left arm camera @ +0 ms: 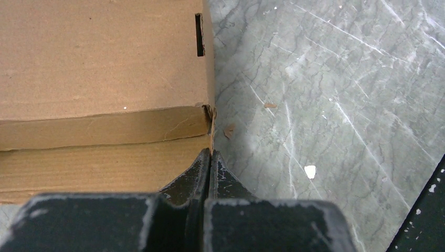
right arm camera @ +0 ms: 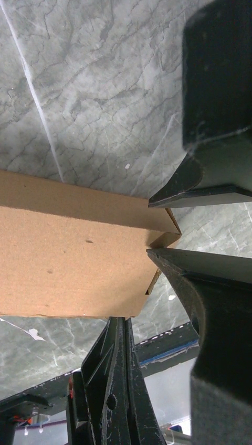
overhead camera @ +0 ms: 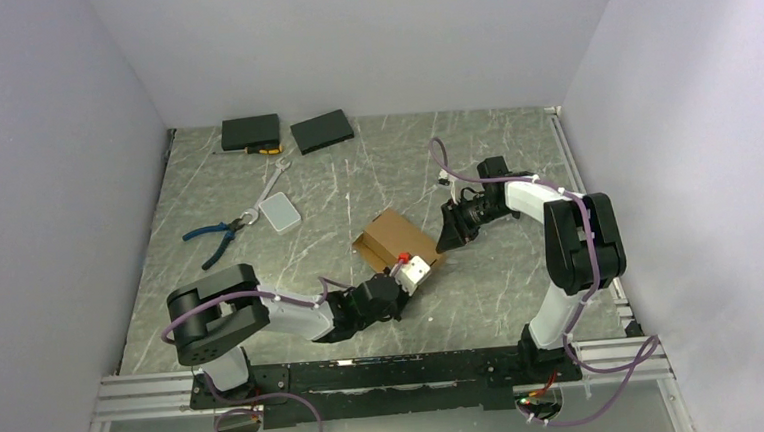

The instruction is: Fold the paper box

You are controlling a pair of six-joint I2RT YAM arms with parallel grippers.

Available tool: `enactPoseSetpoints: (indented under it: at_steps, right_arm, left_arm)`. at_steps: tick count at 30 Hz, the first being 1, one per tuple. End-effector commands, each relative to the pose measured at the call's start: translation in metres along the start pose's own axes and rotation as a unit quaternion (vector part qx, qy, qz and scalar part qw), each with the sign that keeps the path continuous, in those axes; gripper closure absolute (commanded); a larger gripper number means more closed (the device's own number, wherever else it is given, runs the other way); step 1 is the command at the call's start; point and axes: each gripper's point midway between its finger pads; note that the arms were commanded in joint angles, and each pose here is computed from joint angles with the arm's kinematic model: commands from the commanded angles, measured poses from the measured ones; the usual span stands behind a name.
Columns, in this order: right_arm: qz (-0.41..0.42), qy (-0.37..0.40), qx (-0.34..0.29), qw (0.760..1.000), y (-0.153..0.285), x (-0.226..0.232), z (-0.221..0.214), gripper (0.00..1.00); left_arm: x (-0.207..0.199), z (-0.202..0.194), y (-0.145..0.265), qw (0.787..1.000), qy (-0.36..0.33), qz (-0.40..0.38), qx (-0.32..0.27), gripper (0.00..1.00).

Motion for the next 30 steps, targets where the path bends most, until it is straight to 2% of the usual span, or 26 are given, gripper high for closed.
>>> enactPoseSetpoints:
  at_steps: [1, 30]
  right_arm:
    - [-0.042, 0.020, 0.010, 0.999, -0.0019, -0.0237, 0.0001, 0.64]
    - [-0.042, 0.012, 0.018, 0.999, -0.0038, -0.0257, -0.0026, 0.64]
  left_arm:
    - [0.0034, 0.0114, 0.0045, 1.000, 0.019, 0.010, -0.023, 1.00]
    - [0.0011, 0.0101, 0.0086, 0.998, 0.033, -0.001, -0.047, 1.00]
Point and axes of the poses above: each gripper's point midway between its finger pads, its own y axis back along the fingers, its own x axis along the line the jaws close on, z = x × y, and after that the axes turned 8 degrees about -y, right-handed
